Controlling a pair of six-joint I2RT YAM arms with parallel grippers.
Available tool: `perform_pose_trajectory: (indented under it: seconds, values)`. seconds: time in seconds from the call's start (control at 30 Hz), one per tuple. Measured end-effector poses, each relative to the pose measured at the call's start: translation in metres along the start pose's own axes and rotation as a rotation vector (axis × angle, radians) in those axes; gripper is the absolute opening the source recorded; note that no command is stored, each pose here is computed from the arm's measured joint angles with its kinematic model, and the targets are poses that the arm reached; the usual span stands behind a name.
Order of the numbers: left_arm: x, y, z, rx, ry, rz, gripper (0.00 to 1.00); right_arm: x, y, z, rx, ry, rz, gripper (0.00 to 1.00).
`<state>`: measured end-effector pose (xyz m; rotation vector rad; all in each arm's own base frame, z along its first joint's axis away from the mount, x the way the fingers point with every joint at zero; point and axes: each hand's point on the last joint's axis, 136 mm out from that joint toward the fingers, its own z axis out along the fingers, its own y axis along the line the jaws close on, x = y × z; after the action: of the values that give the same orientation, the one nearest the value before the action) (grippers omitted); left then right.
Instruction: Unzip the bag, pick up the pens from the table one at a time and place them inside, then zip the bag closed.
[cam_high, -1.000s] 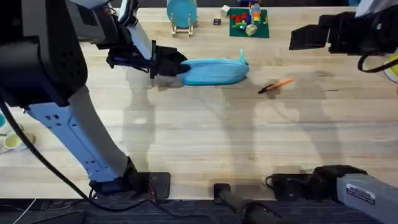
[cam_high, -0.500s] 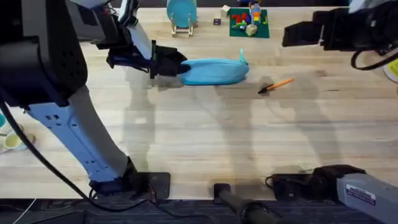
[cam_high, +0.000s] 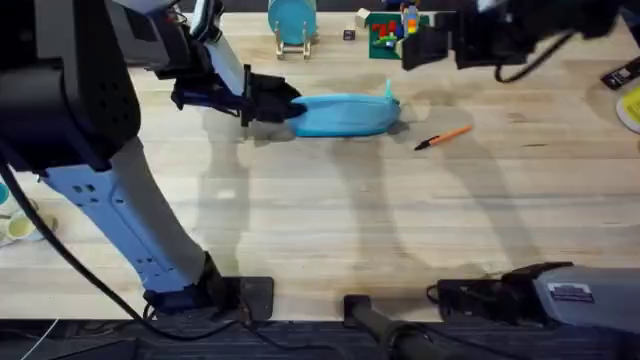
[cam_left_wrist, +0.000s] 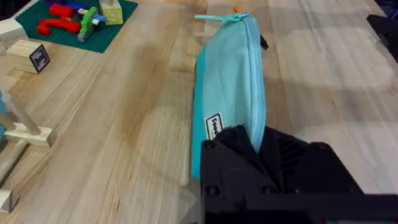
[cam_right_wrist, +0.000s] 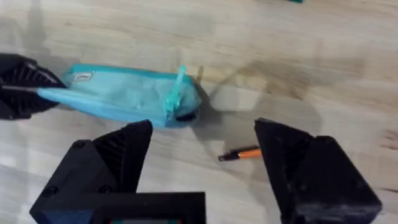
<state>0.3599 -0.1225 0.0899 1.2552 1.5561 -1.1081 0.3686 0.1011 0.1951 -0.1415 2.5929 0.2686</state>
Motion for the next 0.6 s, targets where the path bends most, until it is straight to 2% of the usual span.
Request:
perform_pose_trajectory:
  seconds: [0.23,0.6]
  values:
    - [0.000,0.000,0.000,0.000,0.000,0.000,0.043,-0.009,0.010,0.035,-0.005,0.064,0.060,0.996]
    - [0.000,0.000,0.000,0.000,0.000,0.000,0.042,0.004,0.015,0.071,-0.024,0.156,0.153,0.996]
